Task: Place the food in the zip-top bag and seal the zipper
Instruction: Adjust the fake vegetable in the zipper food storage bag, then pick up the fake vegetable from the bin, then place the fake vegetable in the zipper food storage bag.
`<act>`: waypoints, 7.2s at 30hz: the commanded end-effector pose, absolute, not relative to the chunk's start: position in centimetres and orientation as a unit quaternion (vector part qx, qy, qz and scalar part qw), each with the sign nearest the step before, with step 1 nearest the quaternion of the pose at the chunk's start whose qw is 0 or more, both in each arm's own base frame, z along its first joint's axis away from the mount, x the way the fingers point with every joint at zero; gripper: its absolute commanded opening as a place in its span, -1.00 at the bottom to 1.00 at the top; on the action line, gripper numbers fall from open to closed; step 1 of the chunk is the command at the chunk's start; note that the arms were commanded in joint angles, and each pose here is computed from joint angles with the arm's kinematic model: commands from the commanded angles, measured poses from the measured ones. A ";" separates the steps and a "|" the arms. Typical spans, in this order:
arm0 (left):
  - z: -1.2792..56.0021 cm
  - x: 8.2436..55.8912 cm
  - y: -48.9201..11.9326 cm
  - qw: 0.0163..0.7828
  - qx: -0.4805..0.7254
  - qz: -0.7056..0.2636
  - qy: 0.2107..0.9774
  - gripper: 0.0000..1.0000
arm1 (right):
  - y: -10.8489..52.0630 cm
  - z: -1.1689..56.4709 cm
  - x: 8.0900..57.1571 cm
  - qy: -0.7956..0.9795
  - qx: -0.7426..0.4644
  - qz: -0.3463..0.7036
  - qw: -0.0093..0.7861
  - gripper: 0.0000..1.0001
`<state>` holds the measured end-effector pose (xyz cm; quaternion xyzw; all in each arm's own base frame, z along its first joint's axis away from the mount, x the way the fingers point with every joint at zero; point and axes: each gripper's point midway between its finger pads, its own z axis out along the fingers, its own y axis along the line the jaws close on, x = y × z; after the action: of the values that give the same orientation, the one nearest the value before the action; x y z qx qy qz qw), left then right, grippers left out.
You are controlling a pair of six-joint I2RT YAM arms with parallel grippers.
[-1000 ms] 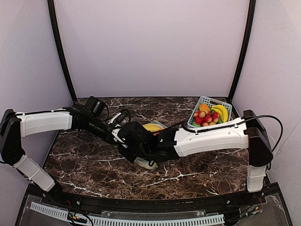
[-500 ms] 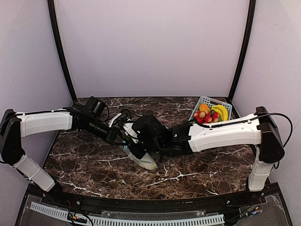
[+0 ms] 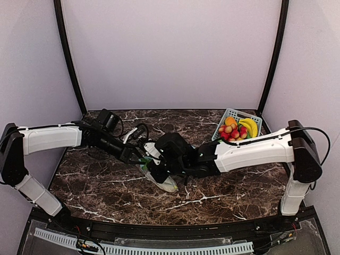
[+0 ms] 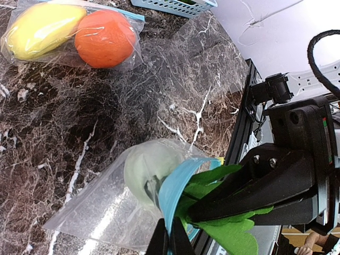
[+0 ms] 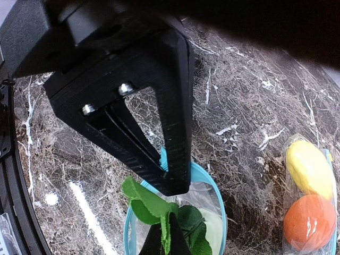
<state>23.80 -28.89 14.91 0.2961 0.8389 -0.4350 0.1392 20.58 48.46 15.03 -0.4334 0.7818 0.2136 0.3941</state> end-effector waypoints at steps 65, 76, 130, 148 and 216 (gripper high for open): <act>13.8 25.3 -27.5 0.144 0.264 -0.395 0.868 -0.99 | 48.4 15.1 22.2 0.827 -0.375 0.252 0.334 -0.21; 14.1 25.0 -27.8 0.139 0.270 -0.409 0.861 -0.99 | 50.1 11.4 24.7 0.843 -0.359 0.240 0.319 -0.45; 15.5 27.7 -25.1 0.225 0.259 -0.353 0.871 -0.99 | 14.4 15.4 35.8 0.959 -0.038 0.007 0.282 0.56; 15.4 27.4 -25.4 0.213 0.259 -0.365 0.868 -0.99 | 15.0 8.4 40.9 0.971 -0.121 0.083 0.188 -0.20; 16.1 26.3 -26.4 0.192 0.268 -0.409 0.851 -0.99 | 31.4 27.7 28.3 0.767 -0.342 0.345 0.419 -0.22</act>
<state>26.82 -26.16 15.87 0.2638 0.8578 -0.3934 0.1996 30.54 26.92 24.39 -0.3092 0.8362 0.2851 0.3521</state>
